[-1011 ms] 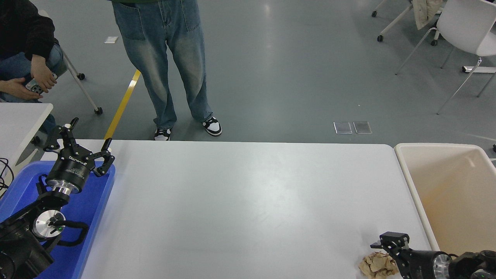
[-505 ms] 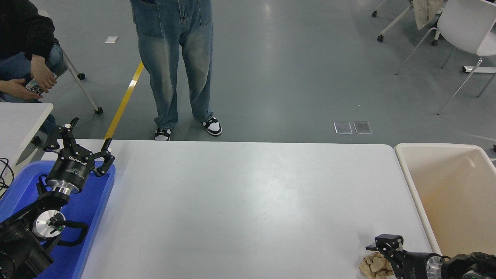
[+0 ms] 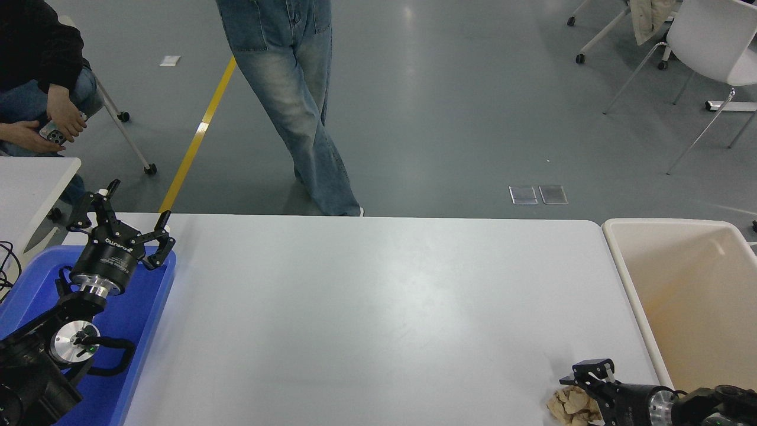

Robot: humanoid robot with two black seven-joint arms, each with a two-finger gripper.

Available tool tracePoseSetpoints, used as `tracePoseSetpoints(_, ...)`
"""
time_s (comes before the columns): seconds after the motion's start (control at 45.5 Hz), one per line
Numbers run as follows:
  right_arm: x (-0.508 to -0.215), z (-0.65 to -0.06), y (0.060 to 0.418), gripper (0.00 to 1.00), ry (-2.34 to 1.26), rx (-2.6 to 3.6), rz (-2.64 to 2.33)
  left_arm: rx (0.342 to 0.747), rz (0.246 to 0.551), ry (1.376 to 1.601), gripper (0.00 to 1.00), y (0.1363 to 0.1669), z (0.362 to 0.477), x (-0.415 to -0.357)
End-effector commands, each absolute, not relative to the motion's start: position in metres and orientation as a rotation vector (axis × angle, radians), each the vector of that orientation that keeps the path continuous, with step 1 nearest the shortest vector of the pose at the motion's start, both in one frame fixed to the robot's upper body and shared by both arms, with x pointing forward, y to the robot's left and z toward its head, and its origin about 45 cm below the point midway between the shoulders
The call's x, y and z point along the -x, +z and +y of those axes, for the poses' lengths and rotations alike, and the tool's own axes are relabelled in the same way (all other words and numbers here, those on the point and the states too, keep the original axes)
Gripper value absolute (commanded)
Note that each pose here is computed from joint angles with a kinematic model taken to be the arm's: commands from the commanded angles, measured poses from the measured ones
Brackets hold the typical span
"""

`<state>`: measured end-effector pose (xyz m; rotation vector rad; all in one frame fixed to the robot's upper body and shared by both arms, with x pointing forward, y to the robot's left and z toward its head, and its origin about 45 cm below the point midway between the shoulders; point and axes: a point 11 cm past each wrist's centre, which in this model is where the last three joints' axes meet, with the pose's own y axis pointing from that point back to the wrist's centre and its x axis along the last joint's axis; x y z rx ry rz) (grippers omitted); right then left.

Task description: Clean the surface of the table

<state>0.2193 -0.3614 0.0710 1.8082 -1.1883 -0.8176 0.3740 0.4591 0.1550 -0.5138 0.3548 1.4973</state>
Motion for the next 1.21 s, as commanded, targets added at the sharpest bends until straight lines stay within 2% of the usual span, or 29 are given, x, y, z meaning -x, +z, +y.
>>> tracePoseSetpoints(0.0,-0.217,-0.363,0.069,0.23,-0.738,-1.808,-1.148,0.514,0.355,1.498,1.0,0.155,0.459,-0.374)
tracePoseSetpoints(0.044,-0.217,-0.364,0.069,0.17,-0.714,-1.806,-1.137,0.514,0.355,1.498,1.0,0.155,0.459,-0.374)
tracePoseSetpoints(0.066,-0.216,-0.365,0.068,0.03,-0.708,-1.806,-1.123,0.514,0.355,1.498,1.0,0.155,0.459,-0.374)
tracePoseSetpoints(0.088,-0.215,-0.365,0.068,0.0,-0.705,-1.806,-1.118,0.514,0.355,1.498,1.0,0.155,0.459,-0.374)
tracePoseSetpoints(0.593,-0.222,-0.37,0.075,0.0,-0.721,-1.819,-1.117,0.514,0.355,1.498,1.0,0.155,0.459,-0.374)
tracePoseSetpoints(0.681,-0.23,-0.376,0.092,0.0,-0.732,-1.865,-1.107,0.514,0.355,1.498,1.0,0.155,0.459,-0.374)
tracePoseSetpoints(0.923,-0.231,-0.393,0.135,0.0,-0.69,-1.909,-1.083,0.514,0.355,1.498,1.0,0.155,0.459,-0.374)
tracePoseSetpoints(1.187,-0.234,-0.411,0.198,0.0,-0.581,-1.924,-1.12,0.515,0.355,1.496,1.0,0.1551,0.459,-0.3742)
